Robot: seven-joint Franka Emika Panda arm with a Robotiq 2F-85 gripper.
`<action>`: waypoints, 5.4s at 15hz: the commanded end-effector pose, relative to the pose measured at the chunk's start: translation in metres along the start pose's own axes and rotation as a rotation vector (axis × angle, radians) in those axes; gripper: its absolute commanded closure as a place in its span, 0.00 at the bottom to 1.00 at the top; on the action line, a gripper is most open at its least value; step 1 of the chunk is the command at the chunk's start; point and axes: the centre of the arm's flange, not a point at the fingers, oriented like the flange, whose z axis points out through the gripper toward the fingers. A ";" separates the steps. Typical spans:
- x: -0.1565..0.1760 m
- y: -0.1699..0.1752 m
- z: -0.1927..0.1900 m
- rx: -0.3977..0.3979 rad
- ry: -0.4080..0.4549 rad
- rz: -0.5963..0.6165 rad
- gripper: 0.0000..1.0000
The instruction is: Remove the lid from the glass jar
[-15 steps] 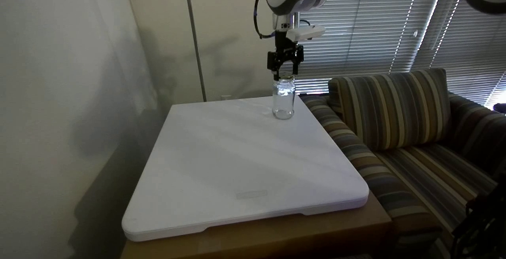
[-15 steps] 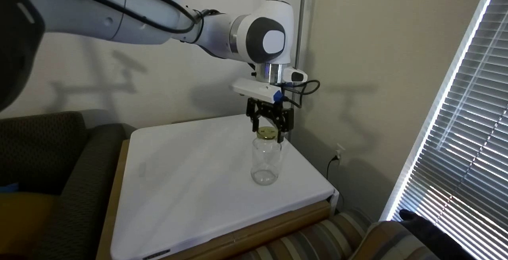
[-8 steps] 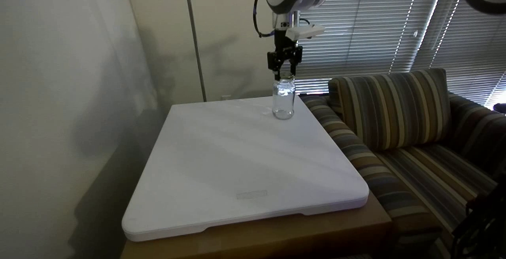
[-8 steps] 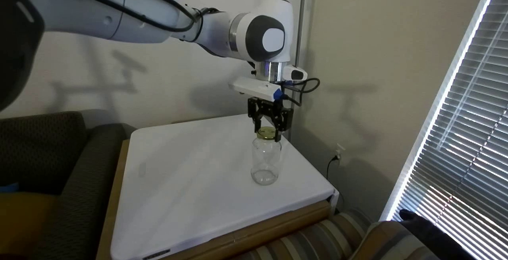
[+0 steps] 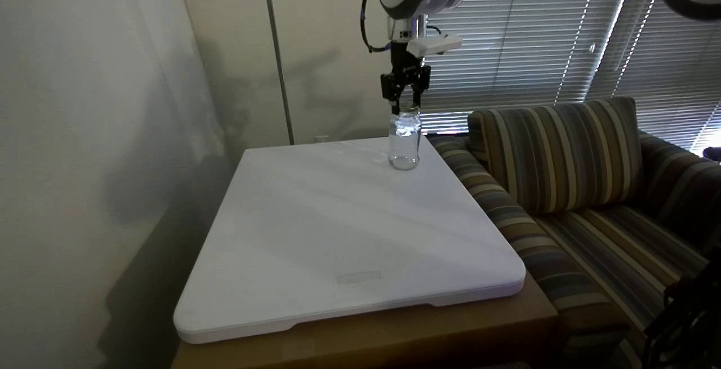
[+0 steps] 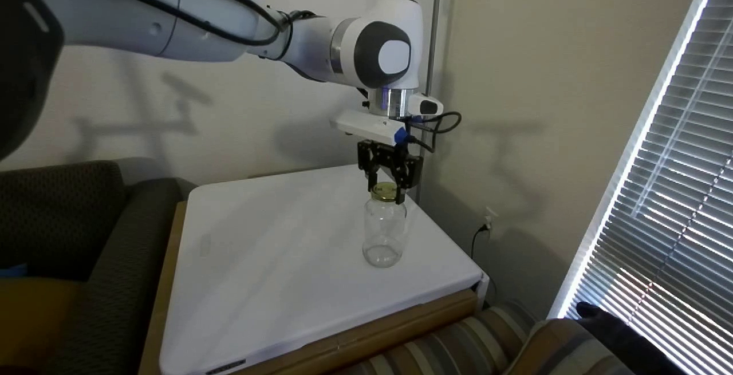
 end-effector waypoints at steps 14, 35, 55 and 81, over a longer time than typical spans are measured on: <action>0.032 -0.002 -0.020 -0.022 0.037 -0.006 0.53; -0.014 -0.095 -0.045 -0.047 -0.004 -0.219 0.53; -0.077 -0.181 0.039 0.008 0.022 -0.292 0.53; -0.092 -0.182 0.149 0.036 0.047 -0.218 0.53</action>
